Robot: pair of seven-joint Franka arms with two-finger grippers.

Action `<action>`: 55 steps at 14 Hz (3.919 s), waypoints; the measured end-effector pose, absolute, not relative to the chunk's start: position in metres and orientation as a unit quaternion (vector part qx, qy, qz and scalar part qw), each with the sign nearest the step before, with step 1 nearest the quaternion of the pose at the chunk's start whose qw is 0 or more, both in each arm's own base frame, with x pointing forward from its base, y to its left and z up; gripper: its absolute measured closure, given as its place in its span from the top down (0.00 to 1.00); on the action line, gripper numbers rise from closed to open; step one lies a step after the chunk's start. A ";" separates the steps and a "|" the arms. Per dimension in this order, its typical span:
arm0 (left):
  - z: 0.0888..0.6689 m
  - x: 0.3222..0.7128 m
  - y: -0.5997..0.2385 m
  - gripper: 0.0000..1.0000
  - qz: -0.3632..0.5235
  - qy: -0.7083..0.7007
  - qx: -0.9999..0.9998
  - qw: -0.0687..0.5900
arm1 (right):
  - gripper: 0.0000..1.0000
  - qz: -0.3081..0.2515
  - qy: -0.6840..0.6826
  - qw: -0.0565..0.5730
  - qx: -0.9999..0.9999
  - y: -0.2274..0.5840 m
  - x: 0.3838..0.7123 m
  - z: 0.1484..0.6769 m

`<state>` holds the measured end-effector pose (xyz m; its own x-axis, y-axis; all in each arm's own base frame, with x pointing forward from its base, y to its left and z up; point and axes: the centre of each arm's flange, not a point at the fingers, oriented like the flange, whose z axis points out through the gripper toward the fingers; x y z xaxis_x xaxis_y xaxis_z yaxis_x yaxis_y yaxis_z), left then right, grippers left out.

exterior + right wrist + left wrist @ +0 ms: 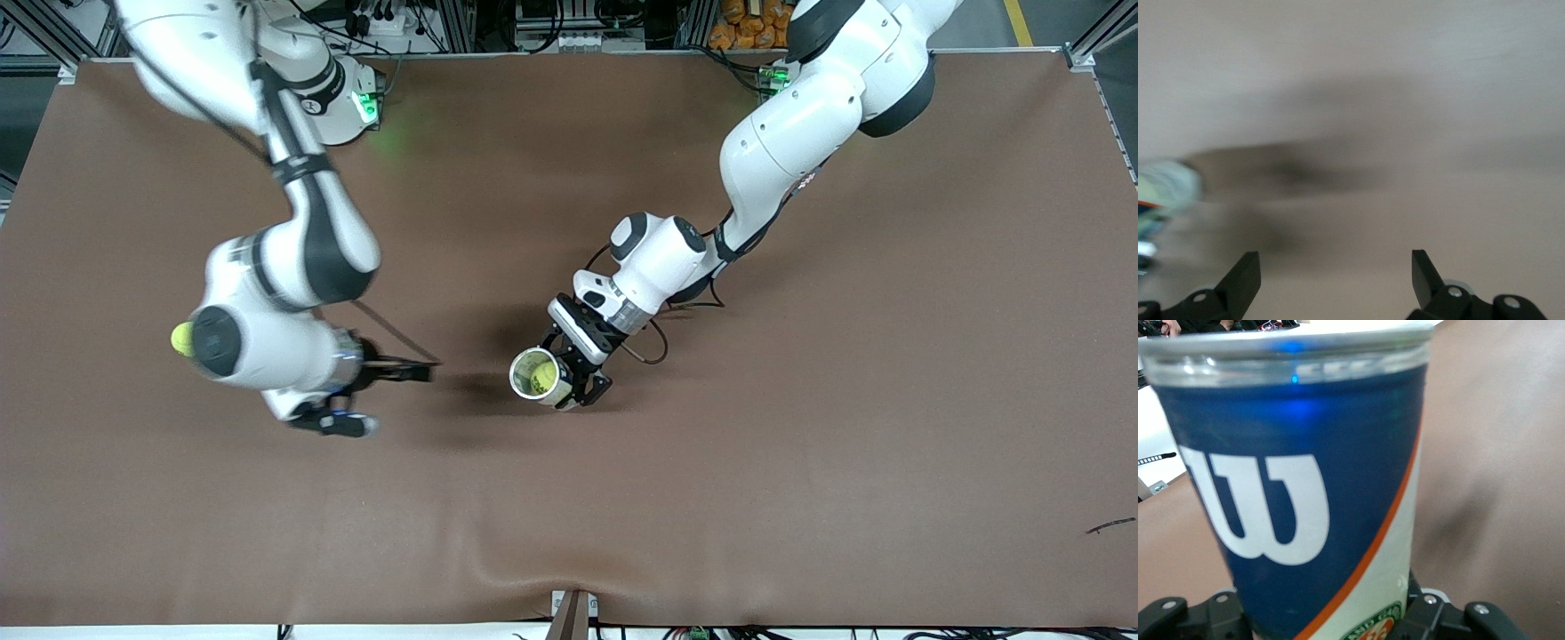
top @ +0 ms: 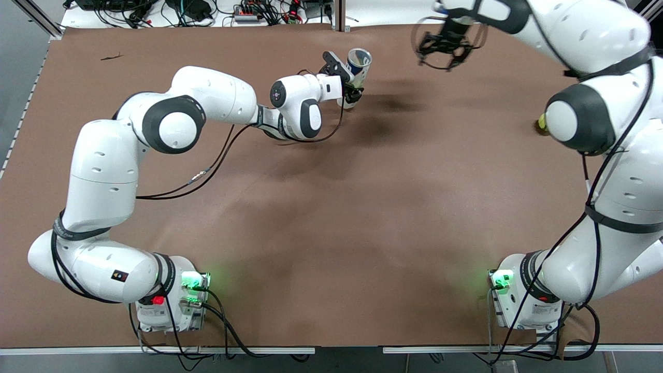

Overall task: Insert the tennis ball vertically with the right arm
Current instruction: 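Move the right gripper to the second ball and grasp it, then carry the second ball with the right gripper over the can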

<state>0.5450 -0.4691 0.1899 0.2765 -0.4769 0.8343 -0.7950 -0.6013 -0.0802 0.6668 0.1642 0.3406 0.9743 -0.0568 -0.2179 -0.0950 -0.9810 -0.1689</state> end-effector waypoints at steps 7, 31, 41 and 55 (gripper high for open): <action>0.188 0.544 -0.469 0.81 0.440 -0.409 0.779 0.180 | 1.00 0.196 -0.019 0.039 -0.980 -0.049 0.635 0.266; 0.159 0.524 -0.439 1.00 0.396 -0.406 0.800 0.198 | 0.66 0.197 -0.121 0.028 -0.972 -0.174 0.619 0.198; 0.168 0.529 -0.442 0.95 0.411 -0.422 0.784 0.195 | 0.66 0.138 -0.142 0.251 -0.948 0.103 0.679 0.332; 0.170 0.530 -0.442 0.84 0.415 -0.430 0.778 0.193 | 0.66 0.174 0.182 0.292 -0.923 0.364 0.641 0.392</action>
